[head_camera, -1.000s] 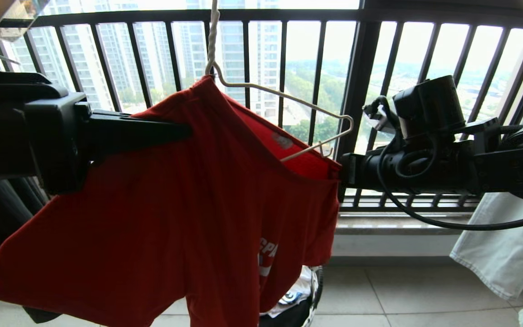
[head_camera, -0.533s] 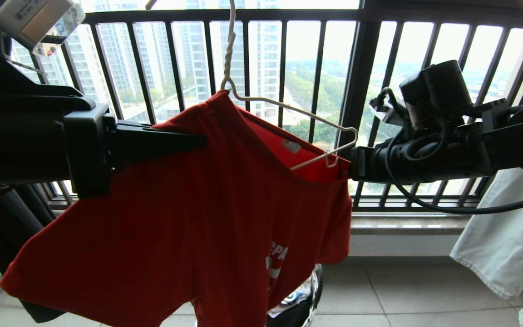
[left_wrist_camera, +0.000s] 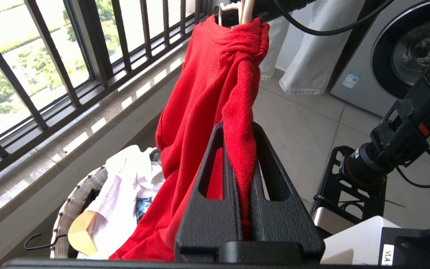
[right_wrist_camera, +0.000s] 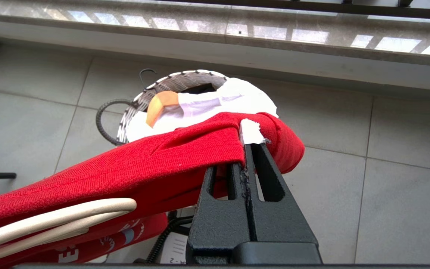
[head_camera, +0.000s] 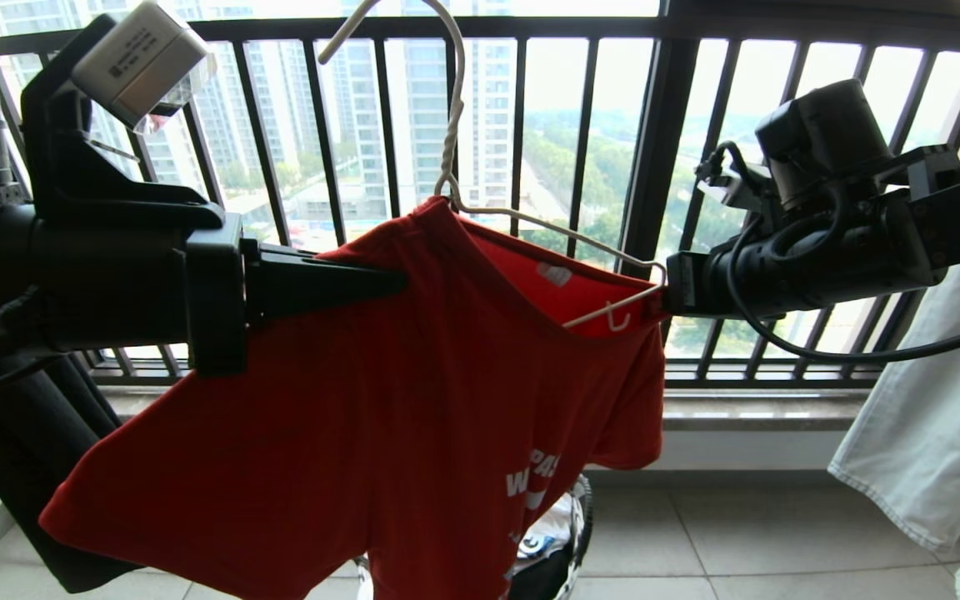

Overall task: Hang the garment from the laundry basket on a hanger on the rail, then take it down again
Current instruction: Hang the clothes on the clothes rack

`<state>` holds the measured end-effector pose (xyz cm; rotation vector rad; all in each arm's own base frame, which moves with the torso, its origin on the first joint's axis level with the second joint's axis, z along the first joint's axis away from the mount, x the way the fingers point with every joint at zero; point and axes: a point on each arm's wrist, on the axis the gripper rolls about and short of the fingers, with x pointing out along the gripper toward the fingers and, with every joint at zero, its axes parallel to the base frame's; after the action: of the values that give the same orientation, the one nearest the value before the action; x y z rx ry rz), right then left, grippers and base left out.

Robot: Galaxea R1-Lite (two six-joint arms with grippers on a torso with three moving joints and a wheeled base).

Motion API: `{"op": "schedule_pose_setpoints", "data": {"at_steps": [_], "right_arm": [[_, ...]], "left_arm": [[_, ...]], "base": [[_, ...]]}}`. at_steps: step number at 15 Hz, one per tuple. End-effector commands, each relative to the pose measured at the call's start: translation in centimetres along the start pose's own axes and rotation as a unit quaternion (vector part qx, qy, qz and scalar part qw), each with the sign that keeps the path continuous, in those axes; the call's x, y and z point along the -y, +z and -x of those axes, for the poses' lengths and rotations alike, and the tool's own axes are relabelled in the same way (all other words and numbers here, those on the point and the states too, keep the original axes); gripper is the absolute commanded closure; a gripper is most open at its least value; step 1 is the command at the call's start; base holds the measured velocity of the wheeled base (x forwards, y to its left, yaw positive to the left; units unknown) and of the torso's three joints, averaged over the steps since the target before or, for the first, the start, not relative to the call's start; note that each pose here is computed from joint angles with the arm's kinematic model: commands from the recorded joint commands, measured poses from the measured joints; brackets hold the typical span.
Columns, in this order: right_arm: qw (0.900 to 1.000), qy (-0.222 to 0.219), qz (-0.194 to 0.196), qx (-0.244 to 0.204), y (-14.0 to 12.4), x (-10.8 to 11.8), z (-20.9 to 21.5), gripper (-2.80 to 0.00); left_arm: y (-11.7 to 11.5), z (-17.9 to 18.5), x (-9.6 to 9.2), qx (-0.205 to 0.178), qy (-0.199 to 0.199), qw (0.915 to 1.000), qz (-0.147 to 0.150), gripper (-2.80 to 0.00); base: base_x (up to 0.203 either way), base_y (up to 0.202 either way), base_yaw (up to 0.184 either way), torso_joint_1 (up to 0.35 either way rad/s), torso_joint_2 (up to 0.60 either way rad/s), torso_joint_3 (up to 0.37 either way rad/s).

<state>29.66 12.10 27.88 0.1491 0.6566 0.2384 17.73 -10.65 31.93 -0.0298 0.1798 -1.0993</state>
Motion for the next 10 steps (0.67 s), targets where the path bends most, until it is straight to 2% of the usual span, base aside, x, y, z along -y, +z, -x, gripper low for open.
{"op": "schedule_pose_setpoints", "data": {"at_steps": [1, 5, 10], "right_arm": [[1.0, -0.01, -0.002, -0.004, 0.2, 0.7, 0.1, 0.0], [1.0, -0.014, 0.001, -0.009, 0.6, 1.2, 0.6, 0.0], [0.999, -0.018, 0.004, -0.026, 1.1, 1.0, 1.8, 0.0]], "left_arm": [[-0.1, -0.2, -0.1, -0.003, -0.001, 1.0, 0.003, 0.0], [-0.8, -1.1, -0.5, -0.019, -0.006, 0.9997, -0.013, 0.0], [-1.6, -2.7, -1.6, -0.039, -0.005, 0.9992, -0.002, 0.0]], "base": [[0.0, 0.0, 0.0, 0.0, 0.0, 0.0], [0.0, 0.0, 0.0, 0.0, 0.0, 0.0], [0.0, 0.0, 0.0, 0.0, 0.0, 0.0]]}}
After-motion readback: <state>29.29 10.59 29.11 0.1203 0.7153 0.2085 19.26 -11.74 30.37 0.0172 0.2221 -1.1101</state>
